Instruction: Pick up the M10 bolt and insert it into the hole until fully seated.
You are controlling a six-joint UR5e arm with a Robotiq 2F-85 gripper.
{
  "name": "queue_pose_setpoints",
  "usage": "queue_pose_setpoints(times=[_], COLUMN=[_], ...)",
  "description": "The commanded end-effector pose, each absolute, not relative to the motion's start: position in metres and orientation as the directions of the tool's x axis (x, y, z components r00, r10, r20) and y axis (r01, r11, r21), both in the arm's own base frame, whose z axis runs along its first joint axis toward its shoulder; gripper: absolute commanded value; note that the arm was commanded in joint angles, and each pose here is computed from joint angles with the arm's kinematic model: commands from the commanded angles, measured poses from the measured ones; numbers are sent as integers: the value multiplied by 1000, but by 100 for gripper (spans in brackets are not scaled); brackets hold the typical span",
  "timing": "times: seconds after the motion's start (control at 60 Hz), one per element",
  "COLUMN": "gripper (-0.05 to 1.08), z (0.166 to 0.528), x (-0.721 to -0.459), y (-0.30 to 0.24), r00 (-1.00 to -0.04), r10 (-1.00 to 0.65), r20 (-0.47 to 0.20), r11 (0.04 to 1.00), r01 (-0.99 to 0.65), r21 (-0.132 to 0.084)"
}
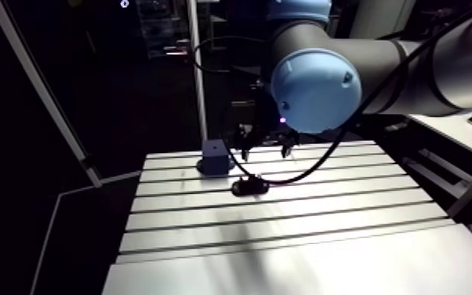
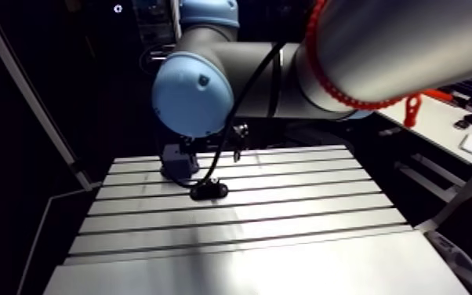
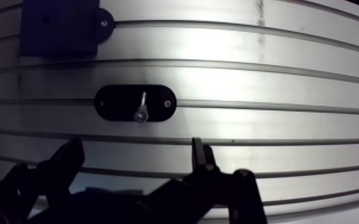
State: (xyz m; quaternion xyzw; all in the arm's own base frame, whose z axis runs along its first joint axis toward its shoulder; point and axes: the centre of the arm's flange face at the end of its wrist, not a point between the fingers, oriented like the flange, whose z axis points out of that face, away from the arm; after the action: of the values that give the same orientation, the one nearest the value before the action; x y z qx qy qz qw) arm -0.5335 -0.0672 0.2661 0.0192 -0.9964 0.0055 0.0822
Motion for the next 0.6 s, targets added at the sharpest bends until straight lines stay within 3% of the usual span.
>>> queue_pose_setpoints(times=[0.017,0.2,0.367,0.6], gripper=[4,8,29,37], z=[253,240,235,229], x=[-541,-545,-547,-545], y=[-76,-78,-78,-78], r00=[-985,-986,-986,-988], r10=[-61,-66,-66,-60], r20=[162,156,155,142], r11=[998,998,998,998], r01=[-59,-64,-64,-58], r21=[22,21,22,19])
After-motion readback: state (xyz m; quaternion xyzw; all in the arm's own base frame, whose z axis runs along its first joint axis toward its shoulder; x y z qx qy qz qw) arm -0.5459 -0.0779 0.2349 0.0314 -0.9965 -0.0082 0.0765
